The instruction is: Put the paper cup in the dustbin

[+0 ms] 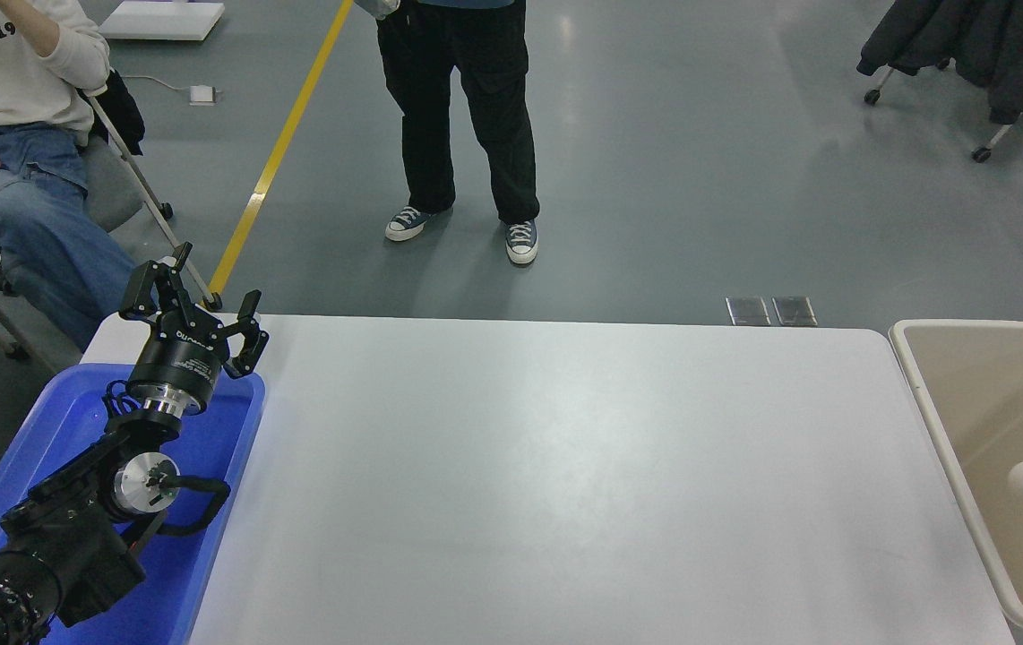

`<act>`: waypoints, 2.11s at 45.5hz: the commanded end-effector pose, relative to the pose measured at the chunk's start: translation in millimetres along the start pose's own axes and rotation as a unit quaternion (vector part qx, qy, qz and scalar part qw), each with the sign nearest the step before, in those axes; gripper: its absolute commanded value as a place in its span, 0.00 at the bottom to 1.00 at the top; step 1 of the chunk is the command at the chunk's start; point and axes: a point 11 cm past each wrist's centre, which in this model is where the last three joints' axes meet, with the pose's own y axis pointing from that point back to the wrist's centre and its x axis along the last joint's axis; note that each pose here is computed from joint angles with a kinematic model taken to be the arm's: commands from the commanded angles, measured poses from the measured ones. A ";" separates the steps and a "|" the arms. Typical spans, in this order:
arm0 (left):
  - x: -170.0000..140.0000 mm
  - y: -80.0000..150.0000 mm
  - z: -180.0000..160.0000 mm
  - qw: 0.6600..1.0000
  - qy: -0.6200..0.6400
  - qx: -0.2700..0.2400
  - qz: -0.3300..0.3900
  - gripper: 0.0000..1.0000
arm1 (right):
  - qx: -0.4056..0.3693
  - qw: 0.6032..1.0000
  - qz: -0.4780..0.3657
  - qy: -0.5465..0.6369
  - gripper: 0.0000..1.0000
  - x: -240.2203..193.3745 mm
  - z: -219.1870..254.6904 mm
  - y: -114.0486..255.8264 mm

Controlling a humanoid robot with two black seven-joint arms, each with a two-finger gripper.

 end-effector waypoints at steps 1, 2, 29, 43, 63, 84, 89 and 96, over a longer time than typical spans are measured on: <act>-0.9 -0.4 -0.3 1.000 0.001 0.000 -0.001 1.00 | -0.001 1.000 -0.002 -0.001 0.18 -1.7 1.5 -0.1; -0.4 -0.2 -0.3 1.000 0.000 0.000 0.000 1.00 | -0.001 1.000 -0.002 -0.001 0.19 -1.7 1.7 -0.1; 0.1 -0.2 0.3 1.000 0.000 0.000 0.000 1.00 | 0.023 0.999 -0.022 -0.011 1.00 -16.3 -24.6 2.7; 0.1 -0.2 0.3 1.000 0.000 0.000 0.000 1.00 | 0.087 0.979 -0.186 -0.018 1.00 -83.6 -96.9 25.2; -0.4 -0.2 -0.3 1.000 0.000 0.000 0.000 1.00 | 0.135 0.878 -0.459 -0.005 0.99 -207.9 -134.4 95.1; -0.4 -0.4 0.3 1.000 0.000 0.000 -0.001 1.00 | 0.118 0.794 -0.596 -0.011 1.00 -290.4 -102.8 164.0; -0.4 -0.4 0.3 1.000 0.000 0.000 -0.001 1.00 | 0.107 0.791 -0.602 -0.016 1.00 -298.0 -90.2 165.1; -0.4 -0.4 0.3 1.000 0.000 0.000 -0.001 1.00 | 0.098 0.794 -0.599 -0.039 1.00 -319.2 -69.9 167.0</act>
